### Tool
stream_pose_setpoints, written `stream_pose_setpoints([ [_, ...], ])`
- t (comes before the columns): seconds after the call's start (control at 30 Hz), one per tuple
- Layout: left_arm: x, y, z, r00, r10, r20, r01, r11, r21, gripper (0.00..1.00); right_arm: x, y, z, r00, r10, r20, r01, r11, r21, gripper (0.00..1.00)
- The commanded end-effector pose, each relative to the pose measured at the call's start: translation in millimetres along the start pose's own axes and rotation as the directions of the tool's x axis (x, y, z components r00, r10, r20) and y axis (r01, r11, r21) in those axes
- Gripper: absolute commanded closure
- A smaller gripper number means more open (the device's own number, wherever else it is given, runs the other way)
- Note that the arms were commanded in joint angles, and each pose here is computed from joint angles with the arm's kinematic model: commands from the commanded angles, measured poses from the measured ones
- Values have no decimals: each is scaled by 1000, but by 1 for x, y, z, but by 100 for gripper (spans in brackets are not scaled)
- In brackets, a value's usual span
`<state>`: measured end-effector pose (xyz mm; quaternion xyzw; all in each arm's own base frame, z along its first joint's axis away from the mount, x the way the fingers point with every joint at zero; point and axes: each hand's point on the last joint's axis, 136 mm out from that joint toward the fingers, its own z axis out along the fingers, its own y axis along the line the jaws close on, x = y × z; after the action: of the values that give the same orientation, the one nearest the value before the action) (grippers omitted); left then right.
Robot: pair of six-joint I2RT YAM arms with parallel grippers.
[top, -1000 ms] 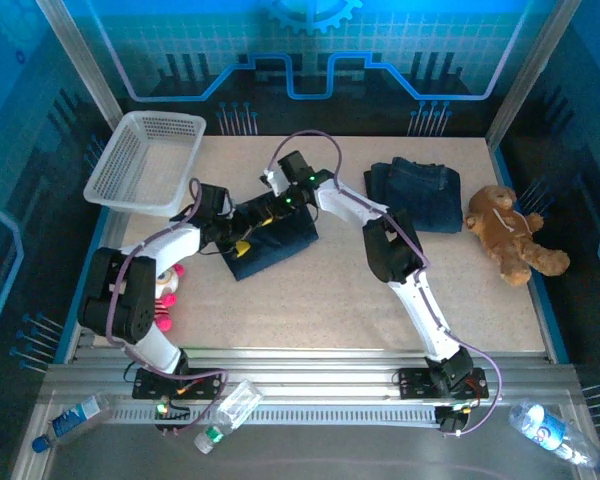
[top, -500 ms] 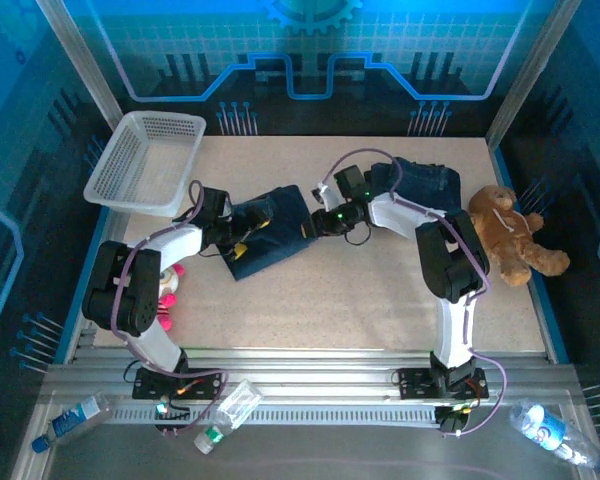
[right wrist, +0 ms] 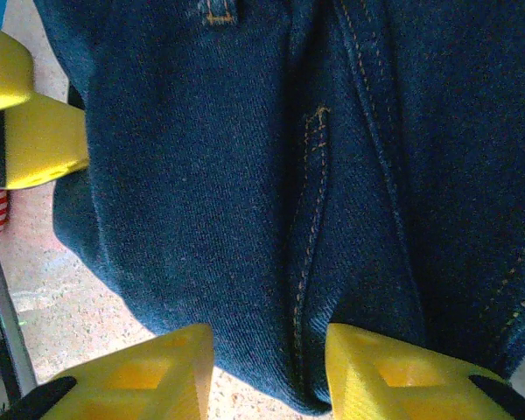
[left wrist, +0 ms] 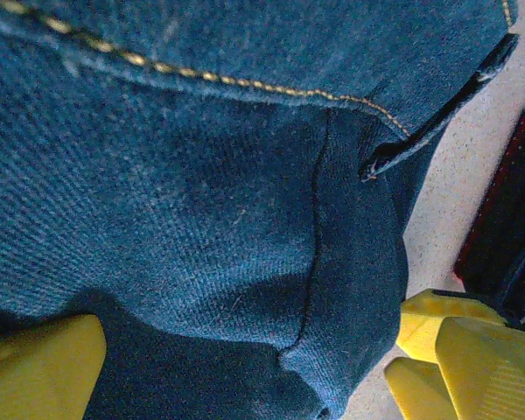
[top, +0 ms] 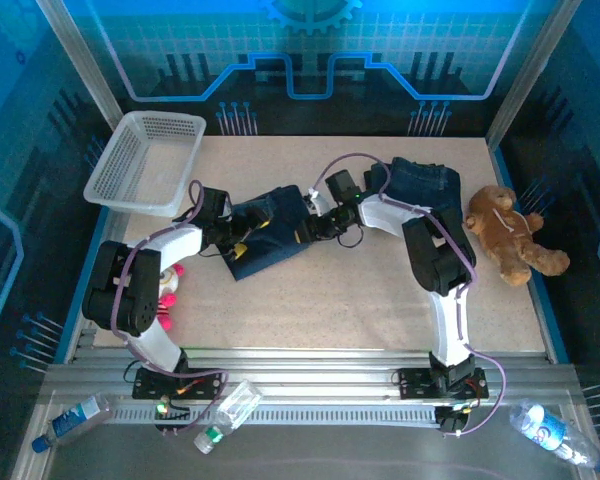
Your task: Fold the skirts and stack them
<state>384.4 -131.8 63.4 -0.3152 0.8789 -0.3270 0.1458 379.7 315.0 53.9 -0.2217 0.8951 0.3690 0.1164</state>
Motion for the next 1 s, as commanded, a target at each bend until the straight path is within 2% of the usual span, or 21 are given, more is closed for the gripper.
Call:
stream_pose_setpoints([
  [0.0,9,38,11,998,-54,-22,51,993,-110,1,4,12,7,999,-33,-29,32,998,-46,61],
  [0.27,10,47,17,997,-68,-35,63,990,-126,1,23,22,9,997,-58,-55,52,993,-106,68],
  [0.43,11,50,21,996,-74,-48,67,989,-130,1,26,18,18,995,-62,-75,54,994,-96,73],
  [0.5,11,53,23,996,-74,-51,67,989,-135,1,26,20,20,994,-73,-76,66,994,-91,82],
  [0.53,11,55,24,996,-73,-53,65,988,-142,1,24,22,18,995,-80,-63,75,993,-89,89],
  [0.6,10,65,25,996,-75,-53,65,983,-169,1,20,27,5,994,-104,-30,101,992,-79,99],
  [0.73,7,79,30,995,-66,-69,52,981,-184,1,13,22,-47,993,-111,40,113,993,-39,100],
  [0.8,8,80,34,995,-38,-89,22,984,-179,1,19,10,-59,991,-130,12,129,991,27,100],
  [0.97,9,80,43,993,-5,-118,-14,987,-162,1,38,-30,-45,989,-93,-113,114,975,193,100],
])
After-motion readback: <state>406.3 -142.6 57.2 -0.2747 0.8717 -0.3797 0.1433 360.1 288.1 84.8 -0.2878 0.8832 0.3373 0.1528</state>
